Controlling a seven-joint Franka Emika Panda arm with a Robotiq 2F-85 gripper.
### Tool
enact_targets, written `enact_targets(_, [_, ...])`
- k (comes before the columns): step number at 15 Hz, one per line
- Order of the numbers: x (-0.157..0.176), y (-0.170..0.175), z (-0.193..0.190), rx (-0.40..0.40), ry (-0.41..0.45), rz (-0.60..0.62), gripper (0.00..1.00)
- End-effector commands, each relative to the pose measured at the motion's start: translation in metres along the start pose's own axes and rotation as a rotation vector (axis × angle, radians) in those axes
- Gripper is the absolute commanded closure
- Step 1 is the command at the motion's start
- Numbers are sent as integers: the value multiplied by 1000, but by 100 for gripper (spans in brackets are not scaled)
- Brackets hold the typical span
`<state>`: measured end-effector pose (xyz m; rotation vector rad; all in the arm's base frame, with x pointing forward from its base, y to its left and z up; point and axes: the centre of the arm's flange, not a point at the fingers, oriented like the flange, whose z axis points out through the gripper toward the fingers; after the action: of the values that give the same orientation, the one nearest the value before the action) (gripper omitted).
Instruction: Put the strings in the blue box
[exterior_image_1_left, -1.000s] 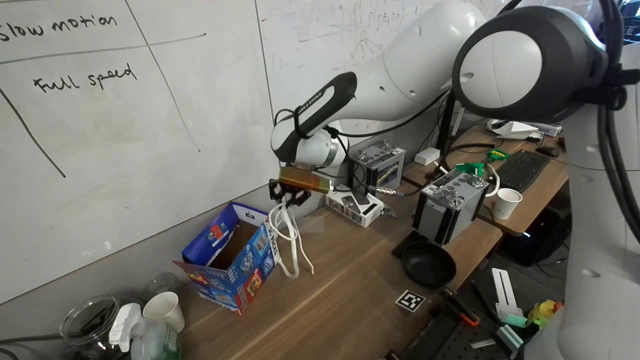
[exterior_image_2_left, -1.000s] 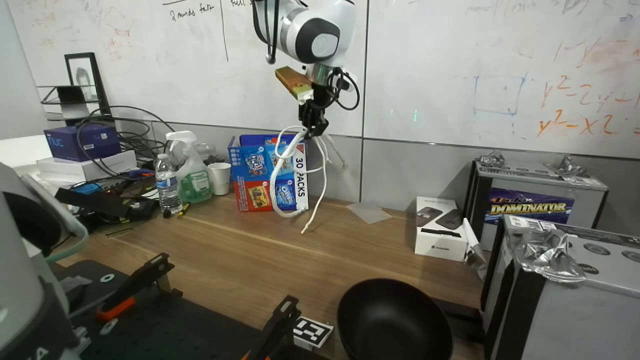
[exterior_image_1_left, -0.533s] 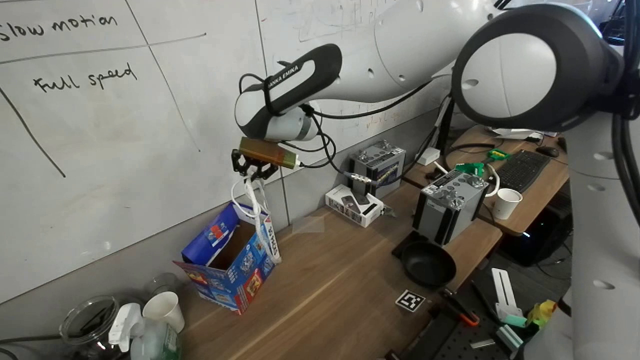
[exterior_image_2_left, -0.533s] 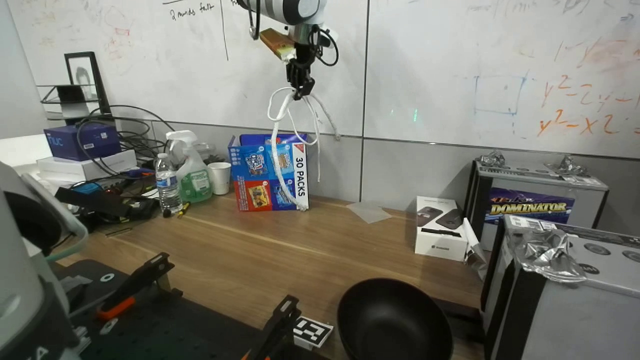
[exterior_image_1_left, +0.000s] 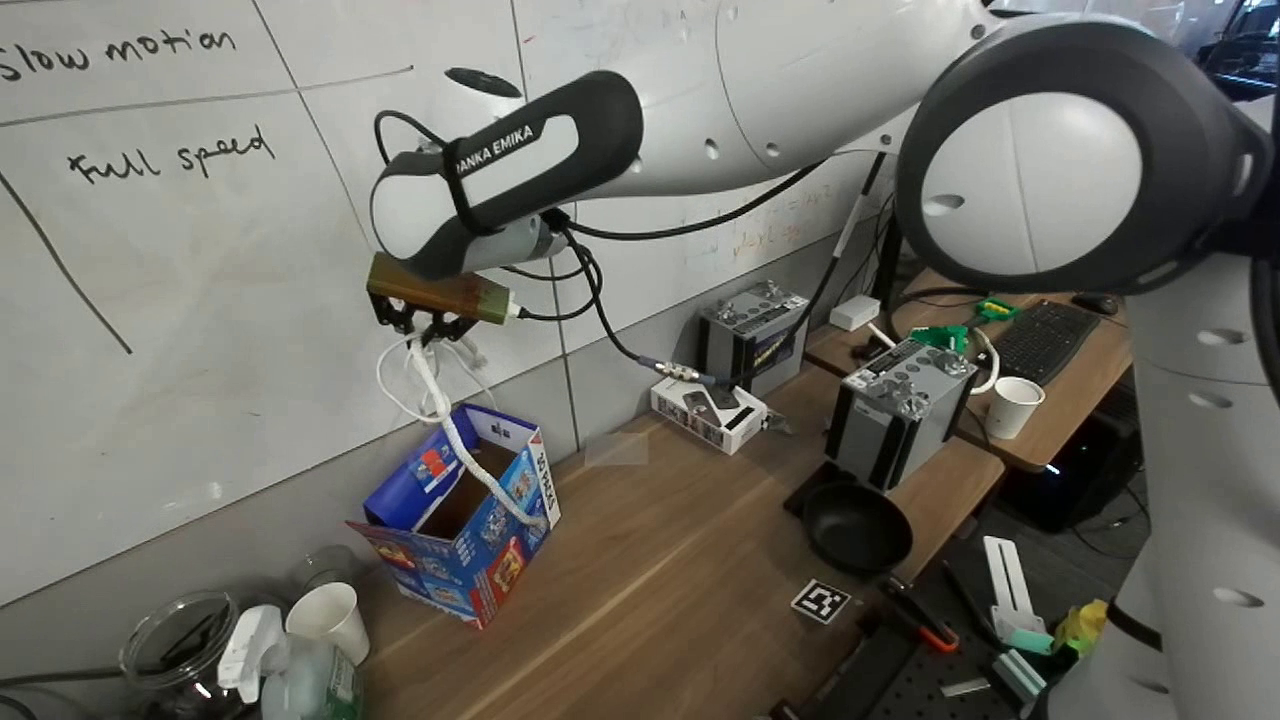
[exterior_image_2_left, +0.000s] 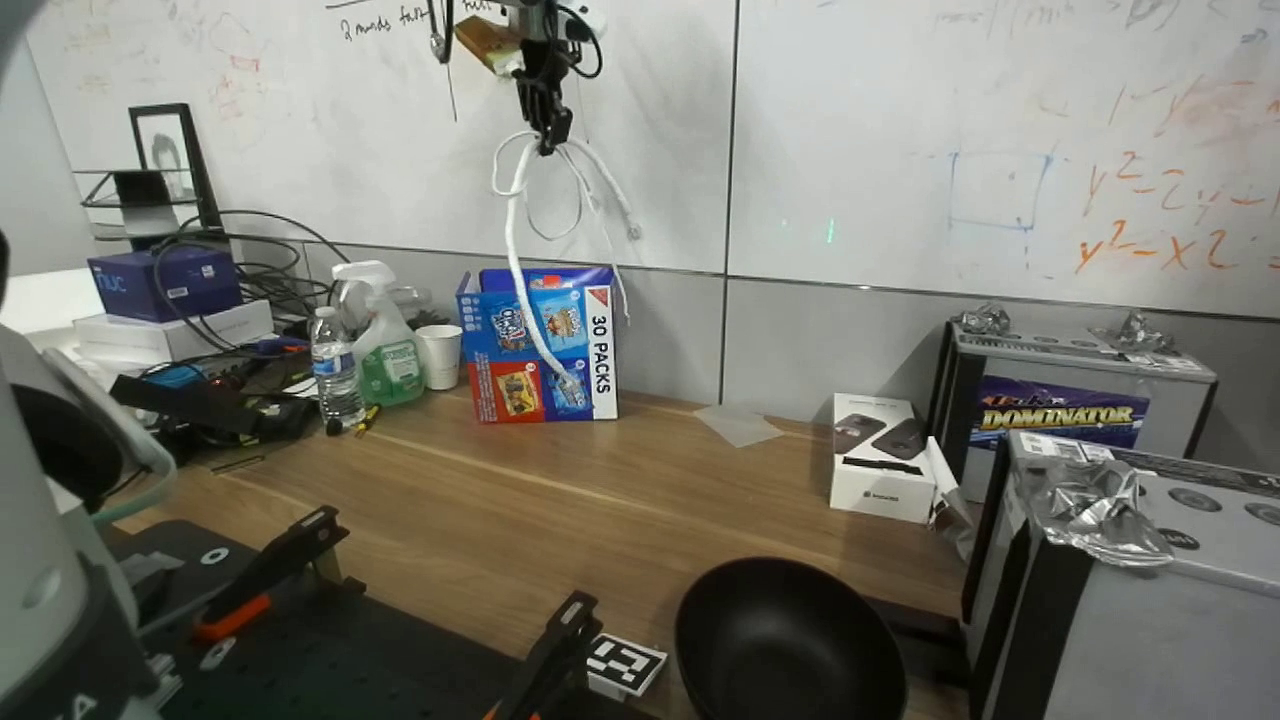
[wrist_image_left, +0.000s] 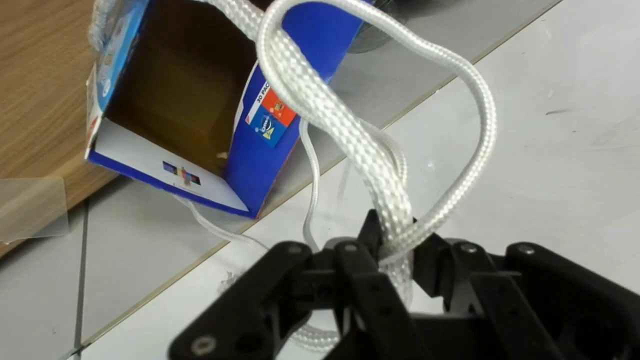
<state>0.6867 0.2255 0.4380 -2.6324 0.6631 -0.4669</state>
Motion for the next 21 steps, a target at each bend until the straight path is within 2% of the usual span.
enact_targets(1, [-5,-26,-10,-38,-66,1,98])
enact_targets(6, [-40,-25,-2,-98,-253,-37,98])
enact_targets(10, [-54,-19,6,-118,-340,-44,98])
enact_targets(15, [-56,-9,25,-147,-373,-44,98])
enact_targets(21, [-46,8,66,-195,-380,-12,98])
